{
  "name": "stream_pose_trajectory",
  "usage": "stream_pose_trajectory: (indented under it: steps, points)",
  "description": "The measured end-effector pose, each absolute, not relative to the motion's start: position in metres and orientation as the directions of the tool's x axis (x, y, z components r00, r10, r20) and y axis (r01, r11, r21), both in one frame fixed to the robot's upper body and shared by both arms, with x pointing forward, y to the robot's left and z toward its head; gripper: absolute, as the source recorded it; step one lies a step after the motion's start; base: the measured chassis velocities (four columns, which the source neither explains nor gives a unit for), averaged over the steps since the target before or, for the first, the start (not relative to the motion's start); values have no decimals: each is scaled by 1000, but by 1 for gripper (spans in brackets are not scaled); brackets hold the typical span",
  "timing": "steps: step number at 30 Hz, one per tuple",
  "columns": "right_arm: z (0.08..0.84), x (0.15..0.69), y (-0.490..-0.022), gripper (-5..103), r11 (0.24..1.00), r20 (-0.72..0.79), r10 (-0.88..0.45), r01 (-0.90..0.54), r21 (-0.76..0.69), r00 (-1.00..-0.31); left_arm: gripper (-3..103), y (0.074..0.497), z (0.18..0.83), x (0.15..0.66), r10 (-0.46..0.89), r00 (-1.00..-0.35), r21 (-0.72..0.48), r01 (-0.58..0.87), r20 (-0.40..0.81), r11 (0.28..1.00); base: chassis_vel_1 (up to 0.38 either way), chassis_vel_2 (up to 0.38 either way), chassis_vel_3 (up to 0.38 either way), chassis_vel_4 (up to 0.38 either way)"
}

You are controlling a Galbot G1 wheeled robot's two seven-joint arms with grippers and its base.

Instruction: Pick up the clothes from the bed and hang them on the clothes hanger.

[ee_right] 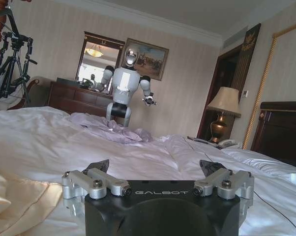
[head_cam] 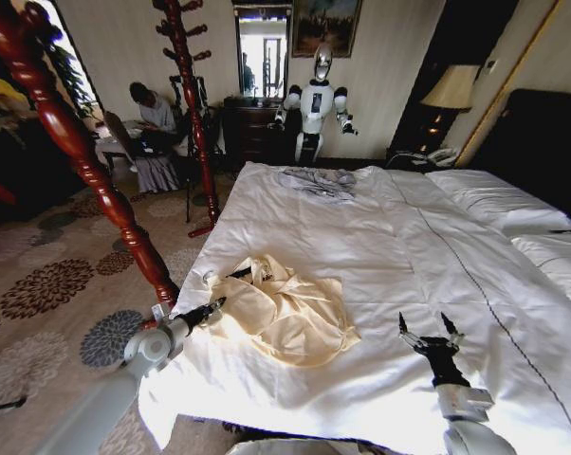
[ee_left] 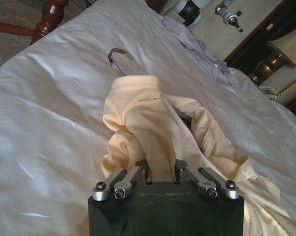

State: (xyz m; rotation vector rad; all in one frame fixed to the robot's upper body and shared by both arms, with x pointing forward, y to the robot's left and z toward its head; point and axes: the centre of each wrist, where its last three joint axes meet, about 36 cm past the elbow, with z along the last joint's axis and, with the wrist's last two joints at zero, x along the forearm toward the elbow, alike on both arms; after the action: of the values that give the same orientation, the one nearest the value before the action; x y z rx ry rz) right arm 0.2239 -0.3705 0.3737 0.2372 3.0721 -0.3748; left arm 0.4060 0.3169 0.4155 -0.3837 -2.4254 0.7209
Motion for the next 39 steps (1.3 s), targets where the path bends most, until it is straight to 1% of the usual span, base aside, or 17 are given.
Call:
stream_pose_trajectory:
  steps: [4,7,9,13,15,18,19,22,24,25,27,29,33,39]
  points:
    - [374,224,-370,100,959,-56,147,156,-236,-988,22,315,420,403,420,-790,-564,116,448,818,0,0,0,0]
    - [374,224,-371,100,959,-56,147,156,-236,-988,38,315,417,399,413,-785,-547,115,461,829,0,0,0,0]
    - [374,224,-370,100,959,-56,147,156,-236,-988,38,314,417,399,412,-785,-545,115,463,831,0,0,0,0]
    - [374,224,-371,100,959,-56,147,156,-236,-988,59,311,419,396,410,-783,-535,118,467,836,0,0,0,0]
    - [374,224,-371,100,959,-56,147,156,-236,-988,59,310,419,395,408,-784,-532,118,469,839,0,0,0,0]
    - [374,224,-370,100,959,-56,147,156,-236,-988,76,309,423,391,403,-784,-523,120,471,844,0,0,0,0]
    - [374,224,-370,100,959,-56,147,156,-236,-988,76,309,423,391,403,-784,-523,120,471,844,0,0,0,0]
    - [374,224,-370,100,959,-56,147,156,-236,-988,92,309,430,384,402,-777,-503,129,484,855,0,0,0,0]
    - [374,224,-371,100,959,-56,147,156,-236,-988,92,309,432,382,403,-775,-499,133,486,856,0,0,0,0]
    - [374,224,-370,100,959,-56,147,156,-236,-988,96,310,433,379,405,-771,-492,138,492,860,0,0,0,0]
    - [374,224,-370,100,959,-56,147,156,-236,-988,100,314,440,377,406,-770,-479,150,493,865,0,0,0,0]
    - [374,224,-371,100,959,-56,146,156,-236,-988,100,315,443,378,407,-773,-480,151,488,864,0,0,0,0]
    - [374,224,-371,100,959,-56,147,156,-236,-988,100,322,460,391,416,-797,-519,153,438,841,0,0,0,0]
    - [374,224,-370,100,959,-56,147,156,-236,-988,100,320,454,399,421,-797,-536,147,434,831,0,0,0,0]
